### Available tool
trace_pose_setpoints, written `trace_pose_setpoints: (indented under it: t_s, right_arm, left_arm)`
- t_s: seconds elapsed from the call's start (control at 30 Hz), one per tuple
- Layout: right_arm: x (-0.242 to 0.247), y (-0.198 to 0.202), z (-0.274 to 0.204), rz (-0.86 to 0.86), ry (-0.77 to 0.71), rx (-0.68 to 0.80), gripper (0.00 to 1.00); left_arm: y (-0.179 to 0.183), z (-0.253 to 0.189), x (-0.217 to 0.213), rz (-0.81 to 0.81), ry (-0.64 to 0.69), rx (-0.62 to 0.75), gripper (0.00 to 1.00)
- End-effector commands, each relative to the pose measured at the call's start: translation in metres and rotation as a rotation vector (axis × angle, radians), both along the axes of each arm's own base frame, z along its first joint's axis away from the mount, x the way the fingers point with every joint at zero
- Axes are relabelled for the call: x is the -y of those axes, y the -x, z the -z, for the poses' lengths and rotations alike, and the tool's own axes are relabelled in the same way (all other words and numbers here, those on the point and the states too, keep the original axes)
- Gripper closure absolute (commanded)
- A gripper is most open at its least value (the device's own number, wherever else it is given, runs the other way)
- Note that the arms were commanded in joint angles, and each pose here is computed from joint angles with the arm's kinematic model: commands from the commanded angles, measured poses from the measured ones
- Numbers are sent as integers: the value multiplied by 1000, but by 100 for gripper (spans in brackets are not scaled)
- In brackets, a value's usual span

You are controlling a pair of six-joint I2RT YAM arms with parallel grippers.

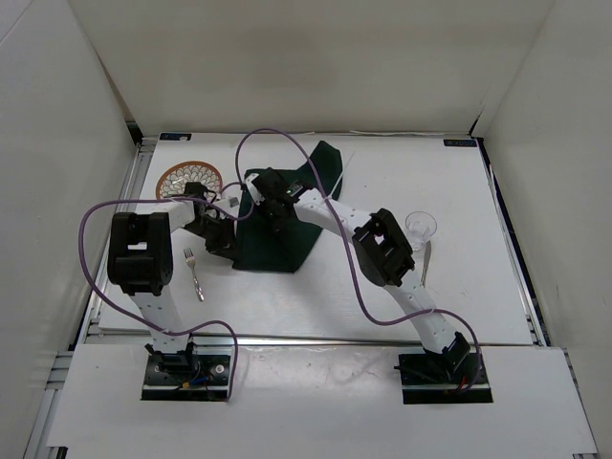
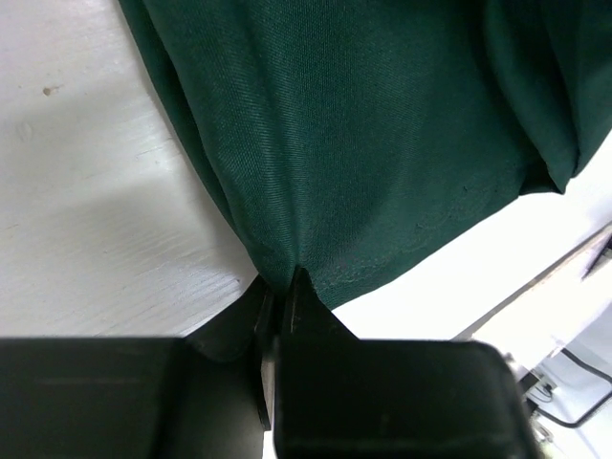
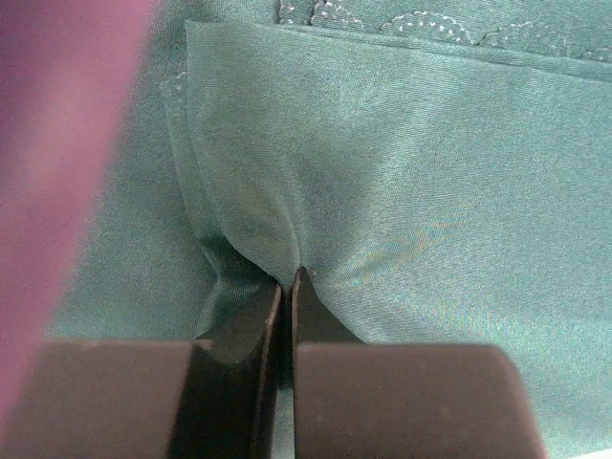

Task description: Set the dinner table for one person

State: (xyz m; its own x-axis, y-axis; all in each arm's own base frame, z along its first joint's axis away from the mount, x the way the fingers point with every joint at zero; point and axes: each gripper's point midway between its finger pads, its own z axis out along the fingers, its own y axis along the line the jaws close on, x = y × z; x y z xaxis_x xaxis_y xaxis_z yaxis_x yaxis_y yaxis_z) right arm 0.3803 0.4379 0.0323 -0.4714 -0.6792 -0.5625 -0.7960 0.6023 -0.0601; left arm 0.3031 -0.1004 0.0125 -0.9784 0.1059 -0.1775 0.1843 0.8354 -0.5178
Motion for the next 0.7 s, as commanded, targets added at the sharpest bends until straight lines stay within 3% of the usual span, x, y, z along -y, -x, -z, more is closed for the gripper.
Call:
trace_pose_setpoints:
  t_s: [0.0,0.37,0.67]
  right_arm:
    - [-1,21,19,-21,41,-41,100]
    - [44,1,-28,72,86,63,100]
    - [160,-13,-32,248,194,30,100]
  left_arm:
    - [21,20,-4,52,-21,-53,90]
    - [18,19,-19,24,-40,-35,90]
    - [16,16,-20,16,-29,-26,90]
